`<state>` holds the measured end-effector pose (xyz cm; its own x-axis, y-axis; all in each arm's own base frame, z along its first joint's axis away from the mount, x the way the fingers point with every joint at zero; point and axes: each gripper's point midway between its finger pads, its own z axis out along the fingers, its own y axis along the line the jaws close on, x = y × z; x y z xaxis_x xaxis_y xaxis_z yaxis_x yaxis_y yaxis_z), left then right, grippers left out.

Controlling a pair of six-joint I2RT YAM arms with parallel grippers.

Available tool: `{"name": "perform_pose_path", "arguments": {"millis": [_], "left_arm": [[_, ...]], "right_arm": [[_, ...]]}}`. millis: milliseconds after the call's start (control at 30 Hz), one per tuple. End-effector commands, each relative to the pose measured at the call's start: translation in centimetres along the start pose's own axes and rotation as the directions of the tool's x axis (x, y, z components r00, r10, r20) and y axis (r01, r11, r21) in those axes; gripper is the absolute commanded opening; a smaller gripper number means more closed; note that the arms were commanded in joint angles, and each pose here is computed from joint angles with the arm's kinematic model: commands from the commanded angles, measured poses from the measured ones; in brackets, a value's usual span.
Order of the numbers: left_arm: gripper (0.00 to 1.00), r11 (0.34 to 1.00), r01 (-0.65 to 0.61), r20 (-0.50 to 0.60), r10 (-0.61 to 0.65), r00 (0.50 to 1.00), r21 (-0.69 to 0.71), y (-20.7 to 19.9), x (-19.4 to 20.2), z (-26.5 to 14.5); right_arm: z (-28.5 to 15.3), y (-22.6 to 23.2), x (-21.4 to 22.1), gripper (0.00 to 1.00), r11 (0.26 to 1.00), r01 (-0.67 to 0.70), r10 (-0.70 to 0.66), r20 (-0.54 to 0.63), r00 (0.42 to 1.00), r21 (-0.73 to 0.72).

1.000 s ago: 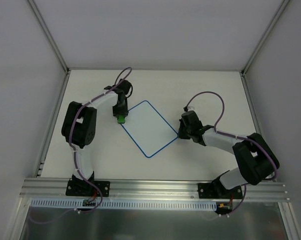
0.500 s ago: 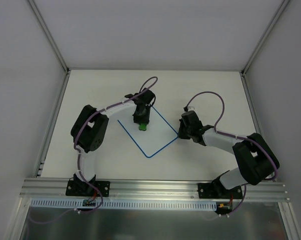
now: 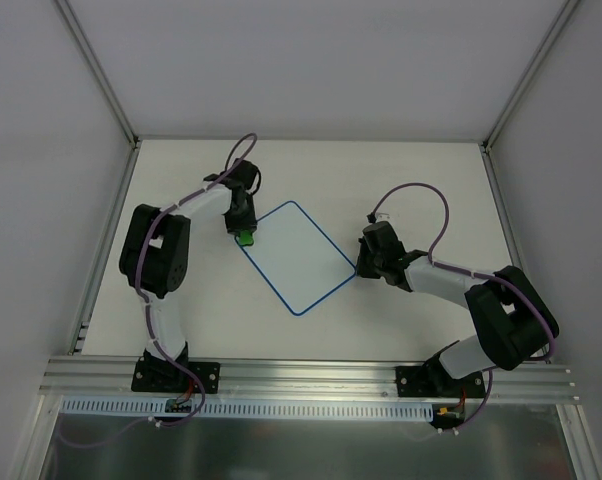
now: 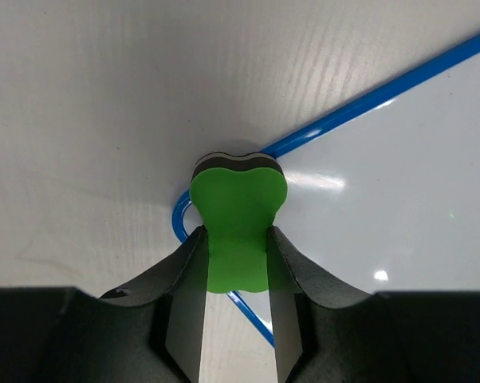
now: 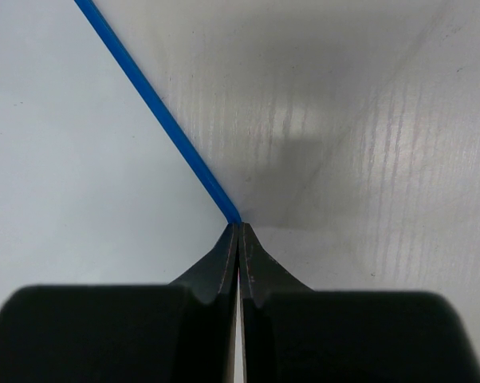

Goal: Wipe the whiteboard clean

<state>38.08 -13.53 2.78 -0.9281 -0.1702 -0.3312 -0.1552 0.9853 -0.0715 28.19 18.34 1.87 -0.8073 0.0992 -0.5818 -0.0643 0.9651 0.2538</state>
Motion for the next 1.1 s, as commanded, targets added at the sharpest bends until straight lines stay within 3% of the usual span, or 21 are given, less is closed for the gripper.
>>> {"name": "perform_pose_path", "arguments": {"millis": [0,267,367,467,633,767,933,1067], "left_arm": [[0.0,0.993,-0.107,-0.168,0.096,0.981,-0.057,0.2,6.6,1.0],[0.0,0.935,-0.345,-0.279,0.353,0.893,0.08,-8.3,18.7,-0.4],[0.0,0.932,-0.349,-0.308,0.361,0.88,0.096,-8.5,20.9,-0.9],[0.0,0.944,-0.328,-0.251,0.327,0.911,0.04,-7.1,19.1,-1.2],[0.0,0.984,-0.17,-0.19,0.157,0.969,-0.059,-1.2,13.5,-1.2],[0.0,0.988,-0.095,-0.146,0.077,0.986,-0.12,2.0,10.0,-0.8],[0.0,0.987,-0.091,-0.146,0.072,0.987,-0.13,2.1,8.8,0.0],[0.0,0.978,-0.188,-0.17,0.172,0.97,-0.084,-0.5,10.1,0.3]], "right_arm": [[0.1,-2.8,3.4,0.0,0.995,0.039,-0.029,-0.111,0.993,0.091],[0.2,-2.9,3.6,0.01,0.995,0.038,-0.027,-0.117,0.993,0.092],[0.0,-2.8,3.5,0.0,0.995,0.037,-0.027,-0.112,0.993,0.088],[0.0,-2.8,3.4,0.0,0.996,0.035,-0.026,-0.109,0.994,0.087],[0.0,-2.8,3.4,0.0,0.995,0.039,-0.029,-0.109,0.994,0.087],[0.0,-2.9,3.3,0.0,0.995,0.038,-0.029,-0.105,0.994,0.089],[-0.1,-2.9,3.4,0.0,0.995,0.037,-0.027,-0.106,0.994,0.09],[0.1,-2.8,3.5,0.0,0.995,0.038,-0.028,-0.113,0.993,0.088]]}}
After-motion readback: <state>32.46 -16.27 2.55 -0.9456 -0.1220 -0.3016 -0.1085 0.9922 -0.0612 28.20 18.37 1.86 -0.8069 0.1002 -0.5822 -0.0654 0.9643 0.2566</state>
